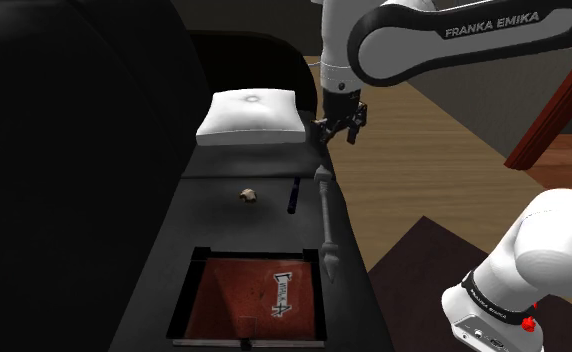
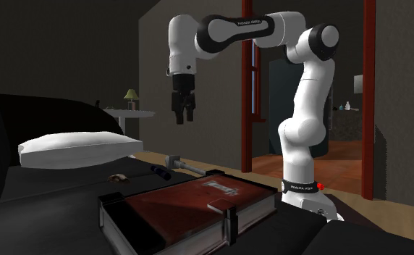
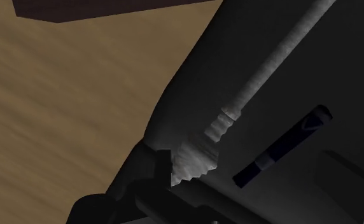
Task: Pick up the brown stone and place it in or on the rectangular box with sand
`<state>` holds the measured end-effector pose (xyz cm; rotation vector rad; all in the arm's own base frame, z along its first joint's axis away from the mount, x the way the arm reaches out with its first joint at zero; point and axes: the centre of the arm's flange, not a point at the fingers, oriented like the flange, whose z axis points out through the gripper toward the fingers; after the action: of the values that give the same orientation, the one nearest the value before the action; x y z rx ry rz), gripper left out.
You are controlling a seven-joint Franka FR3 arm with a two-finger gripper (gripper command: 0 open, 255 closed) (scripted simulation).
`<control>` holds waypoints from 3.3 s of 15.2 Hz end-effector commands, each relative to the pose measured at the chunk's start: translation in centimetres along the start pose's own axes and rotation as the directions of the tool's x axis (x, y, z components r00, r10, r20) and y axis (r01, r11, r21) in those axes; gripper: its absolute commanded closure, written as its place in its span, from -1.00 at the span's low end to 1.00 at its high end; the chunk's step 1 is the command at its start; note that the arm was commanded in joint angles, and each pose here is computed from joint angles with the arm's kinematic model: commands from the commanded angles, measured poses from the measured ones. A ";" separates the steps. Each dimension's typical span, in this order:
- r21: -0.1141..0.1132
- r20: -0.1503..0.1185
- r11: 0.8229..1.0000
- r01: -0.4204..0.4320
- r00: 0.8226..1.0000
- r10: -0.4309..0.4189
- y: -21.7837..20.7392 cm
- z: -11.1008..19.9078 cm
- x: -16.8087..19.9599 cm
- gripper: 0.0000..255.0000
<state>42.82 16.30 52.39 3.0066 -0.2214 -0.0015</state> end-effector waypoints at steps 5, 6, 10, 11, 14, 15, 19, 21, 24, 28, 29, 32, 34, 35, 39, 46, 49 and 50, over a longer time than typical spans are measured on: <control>-0.031 -0.015 0.999 0.013 1.000 -0.014 -7.4 2.4 3.3 -1.00; -0.037 -0.018 0.999 0.015 1.000 -0.016 -8.6 2.8 3.8 -1.00; -0.058 -0.027 0.998 0.024 0.999 -0.026 -13.4 4.5 6.0 -1.00; -0.064 -0.030 0.998 0.027 0.999 -0.029 -14.6 4.9 6.5 -1.00; -0.080 -0.037 0.996 0.033 0.999 -0.036 -18.1 6.2 8.1 -1.00; -0.085 -0.039 0.996 0.035 0.998 -0.039 -19.3 6.7 8.6 -1.00; -0.107 -0.049 0.993 0.044 0.998 -0.049 -24.1 8.5 10.7 -1.00; -0.108 -0.049 0.993 0.044 0.998 -0.050 -24.3 9.1 10.8 -1.00; -0.108 -0.049 0.993 0.044 0.998 -0.050 -24.1 10.7 10.9 -1.00; -0.108 -0.049 0.993 0.044 0.998 -0.050 -23.9 12.6 11.0 -1.00; -0.108 -0.049 0.993 0.044 0.998 -0.050 -23.9 12.6 11.0 -1.00; -0.108 -0.049 0.993 0.044 0.998 -0.050 -23.9 12.6 11.0 -1.00; -0.108 -0.049 0.993 0.044 0.998 -0.050 -23.9 12.6 11.0 -1.00; -0.108 -0.049 0.993 0.044 0.998 -0.050 -23.9 12.6 11.0 -1.00; -0.108 -0.049 0.993 0.044 0.998 -0.050 -23.9 12.6 11.0 1.00; -0.108 -0.049 0.993 0.044 0.998 -0.050 -23.9 12.1 11.0 1.00; -0.108 -0.049 0.993 0.044 0.998 -0.050 -23.7 10.5 11.1 1.00; -0.108 -0.049 0.993 0.044 0.998 -0.050 -23.6 10.0 11.1 1.00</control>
<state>57.18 36.64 39.11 2.9002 -0.1406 0.0583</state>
